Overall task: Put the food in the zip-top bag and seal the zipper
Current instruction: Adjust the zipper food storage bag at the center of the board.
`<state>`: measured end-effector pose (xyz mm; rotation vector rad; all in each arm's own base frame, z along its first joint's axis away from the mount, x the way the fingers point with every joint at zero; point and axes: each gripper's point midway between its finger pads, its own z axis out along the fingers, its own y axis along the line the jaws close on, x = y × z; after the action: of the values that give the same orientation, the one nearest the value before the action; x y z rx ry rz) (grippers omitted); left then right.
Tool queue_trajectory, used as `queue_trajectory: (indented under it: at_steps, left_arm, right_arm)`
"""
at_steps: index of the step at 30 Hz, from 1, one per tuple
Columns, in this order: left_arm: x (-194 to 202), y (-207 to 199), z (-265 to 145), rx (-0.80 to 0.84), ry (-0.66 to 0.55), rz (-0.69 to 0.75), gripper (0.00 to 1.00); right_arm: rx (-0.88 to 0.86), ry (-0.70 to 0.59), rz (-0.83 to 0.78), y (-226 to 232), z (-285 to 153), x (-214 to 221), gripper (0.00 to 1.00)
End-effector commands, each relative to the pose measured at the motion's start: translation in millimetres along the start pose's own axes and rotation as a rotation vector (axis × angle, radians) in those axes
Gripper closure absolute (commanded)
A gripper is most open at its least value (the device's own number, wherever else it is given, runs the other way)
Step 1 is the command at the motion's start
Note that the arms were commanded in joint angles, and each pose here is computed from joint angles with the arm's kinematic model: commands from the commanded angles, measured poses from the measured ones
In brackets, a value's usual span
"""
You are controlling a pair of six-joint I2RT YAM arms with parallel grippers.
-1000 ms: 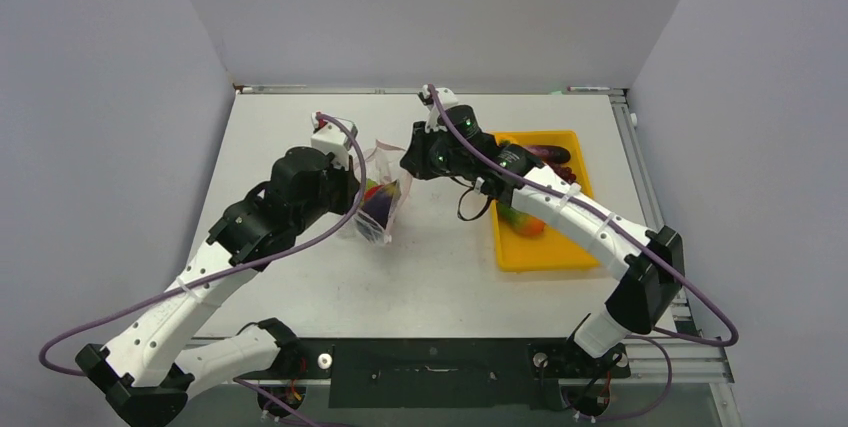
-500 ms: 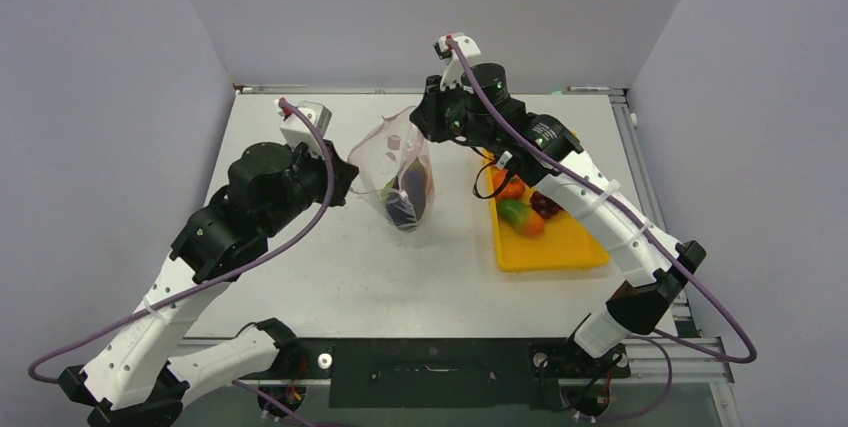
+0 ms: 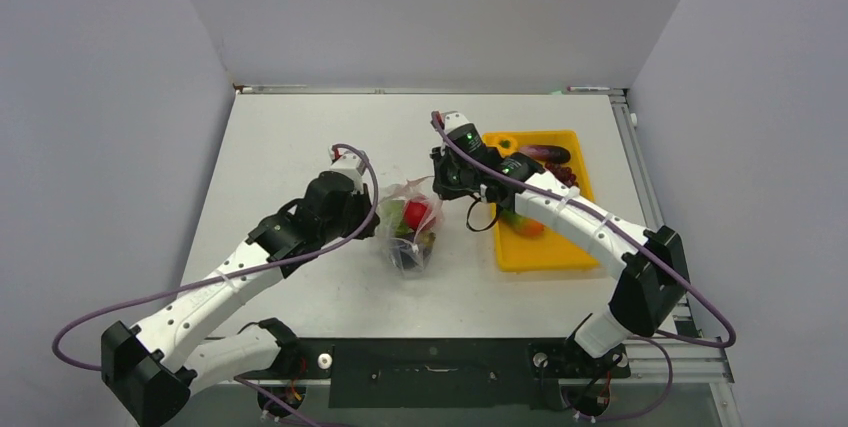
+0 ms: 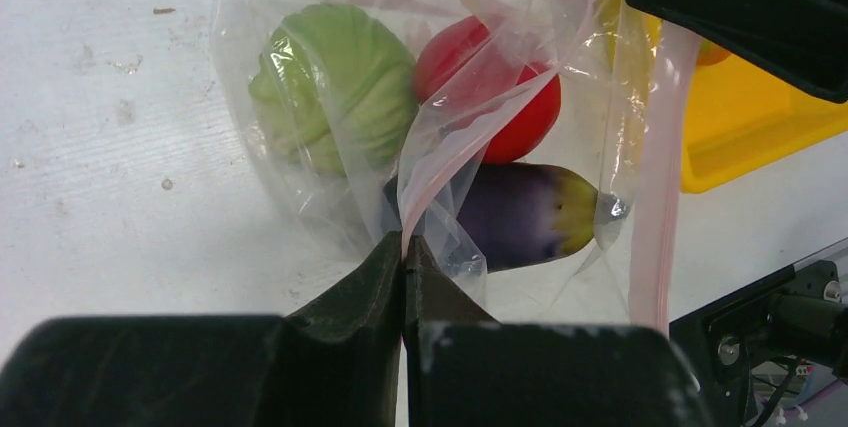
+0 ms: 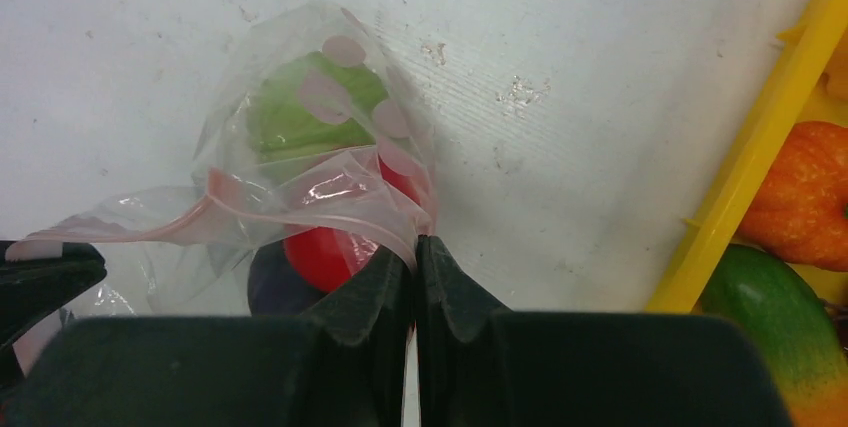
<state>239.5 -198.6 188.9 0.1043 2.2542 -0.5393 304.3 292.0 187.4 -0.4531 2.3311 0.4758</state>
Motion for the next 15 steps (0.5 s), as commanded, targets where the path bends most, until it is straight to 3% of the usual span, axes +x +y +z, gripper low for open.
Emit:
queue_trajectory:
  at_steps: [1, 9, 12, 15]
  left_arm:
    - [-58.5, -31.4, -23.2, 0.108, -0.179, -0.037, 1.0]
    - [-121.9, -44.7, -88.6, 0.137, -0.36, 0.002, 1.0]
    - [-127.5, -43.5, -99.5, 0.137, -0.39, -0.004, 1.0]
    - [-115.9, -35.4, -87.0, 0.108, -0.367, -0.012, 1.0]
  right_arm:
    - [-0.046, -0.217, 0.025, 14.5, -36.9, -68.3, 0.95]
    - [-0.069, -0.408, 0.019, 33.6, -102.0, -135.9, 0.95]
    - [-0.08, -0.44, 0.02, 37.9, -113.7, -145.0, 0.95]
    - [-0.076, -0.408, 0.021, 37.2, -98.3, -136.3, 0.95]
